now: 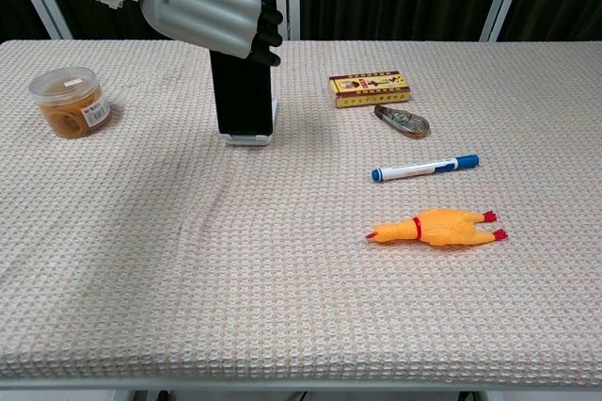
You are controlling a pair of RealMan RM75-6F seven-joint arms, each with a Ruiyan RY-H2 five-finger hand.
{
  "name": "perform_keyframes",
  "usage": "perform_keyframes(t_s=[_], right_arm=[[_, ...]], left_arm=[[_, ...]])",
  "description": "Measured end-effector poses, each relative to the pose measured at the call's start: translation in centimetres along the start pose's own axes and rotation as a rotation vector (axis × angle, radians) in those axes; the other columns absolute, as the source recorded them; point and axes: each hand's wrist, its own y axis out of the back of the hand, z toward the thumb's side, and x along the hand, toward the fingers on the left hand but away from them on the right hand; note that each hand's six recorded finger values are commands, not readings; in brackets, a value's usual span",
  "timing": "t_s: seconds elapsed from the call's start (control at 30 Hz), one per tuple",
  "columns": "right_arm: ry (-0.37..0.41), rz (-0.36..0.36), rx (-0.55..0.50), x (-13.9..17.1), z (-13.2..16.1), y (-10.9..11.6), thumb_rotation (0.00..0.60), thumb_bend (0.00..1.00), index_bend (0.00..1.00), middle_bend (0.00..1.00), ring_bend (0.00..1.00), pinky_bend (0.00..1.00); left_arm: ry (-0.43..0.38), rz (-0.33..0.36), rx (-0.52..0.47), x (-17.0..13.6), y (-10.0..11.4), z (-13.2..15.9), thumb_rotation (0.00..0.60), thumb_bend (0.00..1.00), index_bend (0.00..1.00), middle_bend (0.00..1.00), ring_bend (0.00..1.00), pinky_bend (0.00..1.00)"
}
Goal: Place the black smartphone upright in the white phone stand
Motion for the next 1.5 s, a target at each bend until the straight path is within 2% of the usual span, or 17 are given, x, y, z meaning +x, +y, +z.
perform_keyframes(t_s=[0.23,0.33,0.37,0.47,0.5,0.53,0.6,0.77,0.97,1.23,1.37,1.5], right_arm=[[-0.006,0.001,0.002,0.0,-0.2,0.0,0.6,0.36,0.0,0.0,0.0,0.0],[-0.009,0.002,0.001,0.0,-0.3,0.0,0.6,0.36,0.0,0.0,0.0,0.0],[-0.01,0.002,0.001,0.0,-0.3,0.0,0.6,0.36,0.0,0.0,0.0,0.0],[-0.011,0.003,0.0,0.0,-0.4,-0.1,0.6,0.36,0.0,0.0,0.0,0.0],[-0.012,0.004,0.0,0.0,-0.4,-0.1,0.6,0.36,0.0,0.0,0.0,0.0],[-0.013,0.005,0.0,0.0,-0.4,-0.1,0.6,0.36,0.0,0.0,0.0,0.0],[-0.015,0.007,0.001,0.0,-0.5,-0.2,0.6,0.36,0.0,0.0,0.0,0.0],[-0.022,0.015,0.004,0.0,-0.7,-0.2,0.6,0.36,0.0,0.0,0.0,0.0],[-0.02,0.012,0.005,0.0,-0.5,-0.1,0.6,0.36,0.0,0.0,0.0,0.0],[-0.014,0.008,0.007,0.0,-0.3,0.2,0.6,0.36,0.0,0.0,0.0,0.0],[-0.014,0.005,0.005,-0.1,-0.3,0.3,0.6,0.36,0.0,0.0,0.0,0.0],[-0.009,-0.001,0.0,-0.3,-0.2,0.5,0.6,0.36,0.0,0.0,0.0,0.0]], left_arm=[[-0.004,0.012,0.003,0.2,0.1,0.5,0.6,0.45,0.74,0.63,0.52,0.5],[-0.002,0.014,-0.001,0.4,0.1,0.5,0.6,0.45,0.68,0.61,0.5,0.48],[0.0,0.013,-0.002,0.4,0.1,0.5,0.6,0.44,0.63,0.59,0.48,0.47],[0.002,-0.003,-0.003,0.5,-0.2,0.4,0.6,0.41,0.34,0.42,0.34,0.38],[0.002,-0.012,-0.002,0.5,-0.4,0.4,0.6,0.39,0.2,0.32,0.27,0.33],[0.002,-0.022,0.002,0.5,-0.5,0.4,0.6,0.38,0.11,0.25,0.22,0.3],[0.008,-0.042,0.015,0.5,-0.8,0.2,0.6,0.37,0.03,0.15,0.15,0.26],[0.037,-0.077,0.03,0.6,-1.0,-0.4,0.6,0.35,0.01,0.09,0.09,0.23],[0.055,-0.084,0.02,0.3,-0.7,-0.7,0.6,0.34,0.0,0.04,0.05,0.21],[0.083,-0.102,0.01,-0.8,-0.8,-1.0,0.6,0.32,0.0,0.02,0.04,0.21],[0.128,-0.114,-0.024,-2.2,-0.8,-1.3,0.6,0.32,0.0,0.02,0.04,0.21],[0.219,-0.138,-0.103,-4.0,-0.5,-1.4,0.6,0.26,0.0,0.02,0.04,0.21]])
